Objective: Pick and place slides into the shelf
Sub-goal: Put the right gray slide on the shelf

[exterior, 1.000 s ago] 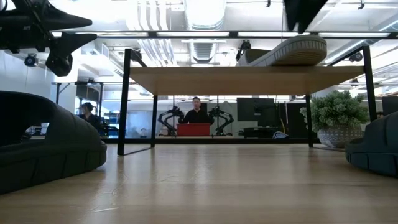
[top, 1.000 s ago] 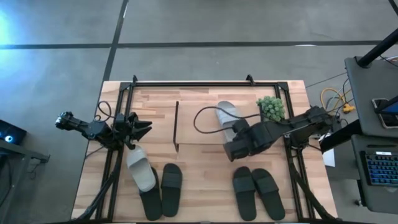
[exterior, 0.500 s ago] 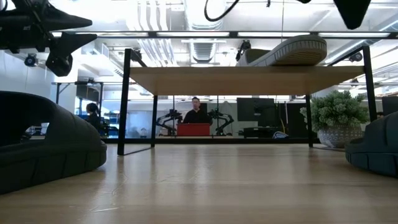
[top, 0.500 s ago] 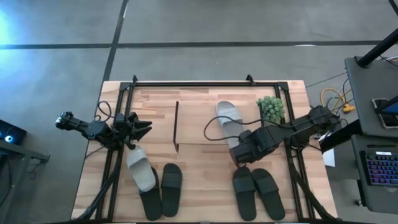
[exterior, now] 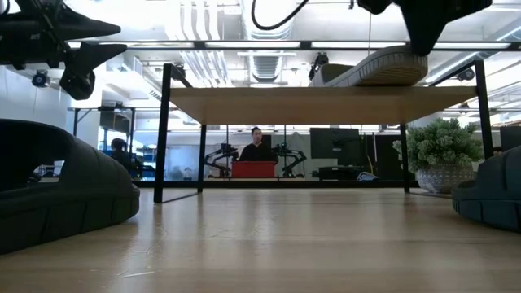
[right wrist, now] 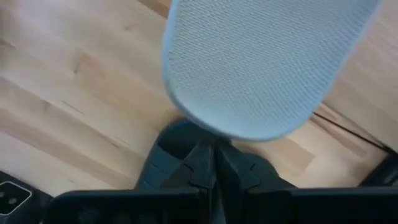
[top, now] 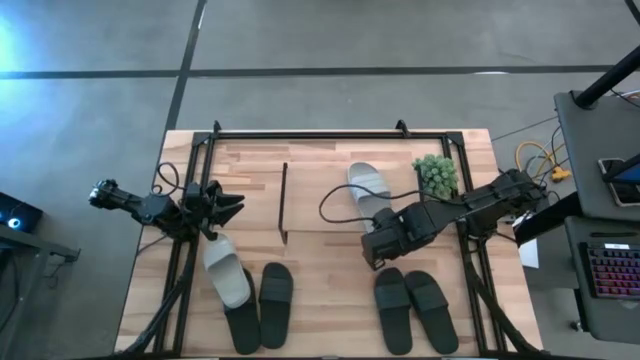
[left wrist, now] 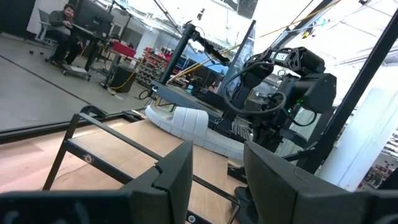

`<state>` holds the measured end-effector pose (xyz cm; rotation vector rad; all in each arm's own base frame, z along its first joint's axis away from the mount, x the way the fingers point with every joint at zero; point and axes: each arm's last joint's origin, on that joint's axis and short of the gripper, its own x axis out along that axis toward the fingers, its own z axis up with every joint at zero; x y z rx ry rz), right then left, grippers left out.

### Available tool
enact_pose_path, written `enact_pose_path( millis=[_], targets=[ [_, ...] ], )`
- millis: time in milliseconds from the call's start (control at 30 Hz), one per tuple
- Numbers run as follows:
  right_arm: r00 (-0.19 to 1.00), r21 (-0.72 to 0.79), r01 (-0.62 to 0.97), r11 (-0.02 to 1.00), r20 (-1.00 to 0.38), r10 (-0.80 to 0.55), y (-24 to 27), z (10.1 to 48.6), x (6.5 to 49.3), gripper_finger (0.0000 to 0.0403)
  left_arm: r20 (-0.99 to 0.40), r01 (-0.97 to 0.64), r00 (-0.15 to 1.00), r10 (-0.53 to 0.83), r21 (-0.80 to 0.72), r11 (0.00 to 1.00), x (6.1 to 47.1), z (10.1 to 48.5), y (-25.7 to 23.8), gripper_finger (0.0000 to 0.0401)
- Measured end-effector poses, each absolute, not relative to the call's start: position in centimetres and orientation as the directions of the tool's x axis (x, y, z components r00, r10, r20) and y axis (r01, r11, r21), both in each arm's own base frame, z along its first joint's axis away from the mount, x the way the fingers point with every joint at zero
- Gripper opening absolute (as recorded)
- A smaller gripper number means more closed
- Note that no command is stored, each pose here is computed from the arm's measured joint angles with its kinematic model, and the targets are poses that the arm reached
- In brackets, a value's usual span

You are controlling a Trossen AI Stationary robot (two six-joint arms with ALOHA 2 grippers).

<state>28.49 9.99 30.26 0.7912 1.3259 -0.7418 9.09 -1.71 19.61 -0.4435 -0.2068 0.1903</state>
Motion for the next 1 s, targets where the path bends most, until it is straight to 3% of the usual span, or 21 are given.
enact_pose_path(
  millis=[233, 467, 1000],
  targets=[
    [0.091, 0.035, 0.829, 0.558, -0.993, -0.073, 9.3, 29.4, 28.6, 0.0009, 0.157, -0.137, 0.961, 0.227, -0.443, 0.886, 9.1, 19.6, -1.7, 0.0128],
    [0.183, 0.116, 0.799, 0.591, -0.982, -0.055, 8.9, 29.5, 29.7, 0.0009, 0.156, -0.137, 0.961, 0.226, -0.443, 0.886, 9.1, 19.6, -1.7, 0.0128],
    [0.264, 0.188, 0.718, 0.67, -0.964, -0.012, 9.1, 29.7, 30.5, 0.0009, 0.156, -0.137, 0.962, 0.226, -0.442, 0.886, 9.1, 19.6, -1.7, 0.0128]
  ],
)
